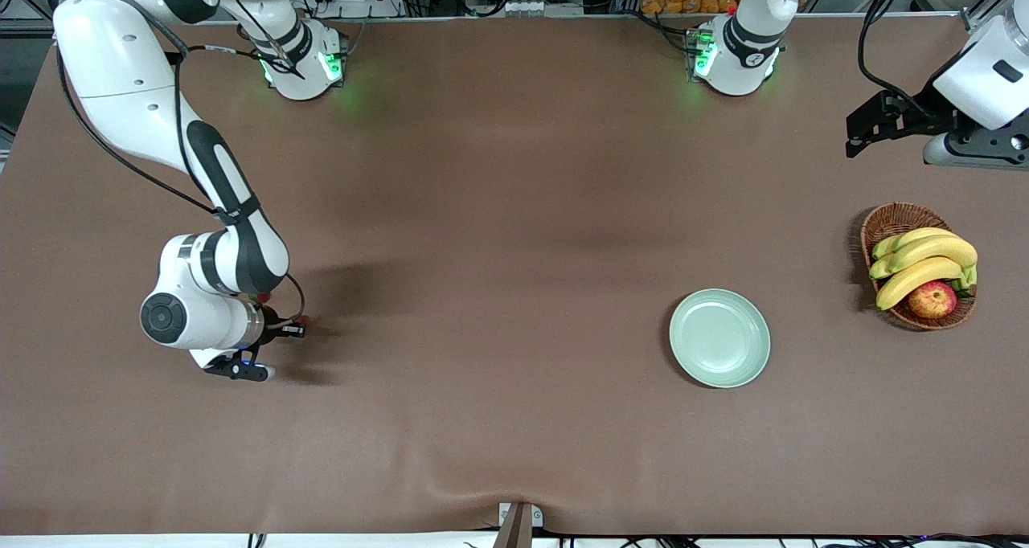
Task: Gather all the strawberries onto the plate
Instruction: 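Lower the right gripper and grasp one red strawberry, then carry the strawberry to the table middle and open the right gripper, then move the right gripper back to the remaining two strawberries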
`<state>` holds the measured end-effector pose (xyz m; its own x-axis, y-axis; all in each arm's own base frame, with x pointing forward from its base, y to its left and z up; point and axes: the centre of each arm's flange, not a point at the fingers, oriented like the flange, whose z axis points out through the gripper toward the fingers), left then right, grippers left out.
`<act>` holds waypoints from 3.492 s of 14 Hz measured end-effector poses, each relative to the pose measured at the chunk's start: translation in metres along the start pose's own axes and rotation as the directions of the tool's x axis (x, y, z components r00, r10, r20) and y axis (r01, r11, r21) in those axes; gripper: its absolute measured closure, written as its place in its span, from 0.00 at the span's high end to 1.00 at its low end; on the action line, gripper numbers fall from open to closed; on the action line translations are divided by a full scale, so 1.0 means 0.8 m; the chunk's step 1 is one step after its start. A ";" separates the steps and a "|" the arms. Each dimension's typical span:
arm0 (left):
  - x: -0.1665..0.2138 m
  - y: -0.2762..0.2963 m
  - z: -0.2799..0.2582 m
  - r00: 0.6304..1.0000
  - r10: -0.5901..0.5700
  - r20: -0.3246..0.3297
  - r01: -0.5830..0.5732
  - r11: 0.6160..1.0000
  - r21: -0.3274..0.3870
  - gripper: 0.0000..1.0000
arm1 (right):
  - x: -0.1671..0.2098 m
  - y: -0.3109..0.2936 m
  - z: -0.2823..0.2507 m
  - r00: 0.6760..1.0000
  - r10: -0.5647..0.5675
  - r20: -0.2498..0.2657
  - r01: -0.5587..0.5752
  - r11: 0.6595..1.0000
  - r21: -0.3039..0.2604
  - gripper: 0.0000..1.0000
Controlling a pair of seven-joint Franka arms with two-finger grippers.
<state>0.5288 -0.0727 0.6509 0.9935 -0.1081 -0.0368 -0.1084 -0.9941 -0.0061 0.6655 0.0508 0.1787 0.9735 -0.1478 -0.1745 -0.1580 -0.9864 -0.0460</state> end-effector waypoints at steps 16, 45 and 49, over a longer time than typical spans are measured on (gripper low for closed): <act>0.000 0.000 0.000 1.000 0.000 0.002 0.000 1.000 0.000 1.00 | -0.063 -0.255 -0.085 0.943 0.330 0.043 -0.333 0.936 0.111 0.30; 0.001 0.000 0.003 1.000 0.000 0.007 0.000 1.000 0.000 1.00 | -0.152 -0.436 -0.019 0.820 0.571 0.046 -0.571 0.808 0.143 1.00; 0.001 0.000 0.003 1.000 0.000 0.007 0.000 1.000 0.000 1.00 | -0.093 -0.375 -0.083 0.798 0.601 0.043 -0.600 0.786 0.152 1.00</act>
<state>0.5294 -0.0726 0.6484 0.9932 -0.1078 -0.0433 -0.1081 -0.9941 -0.0062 0.6516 0.3527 0.2708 0.6748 -0.7078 -0.2090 -0.7332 -0.6751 -0.0813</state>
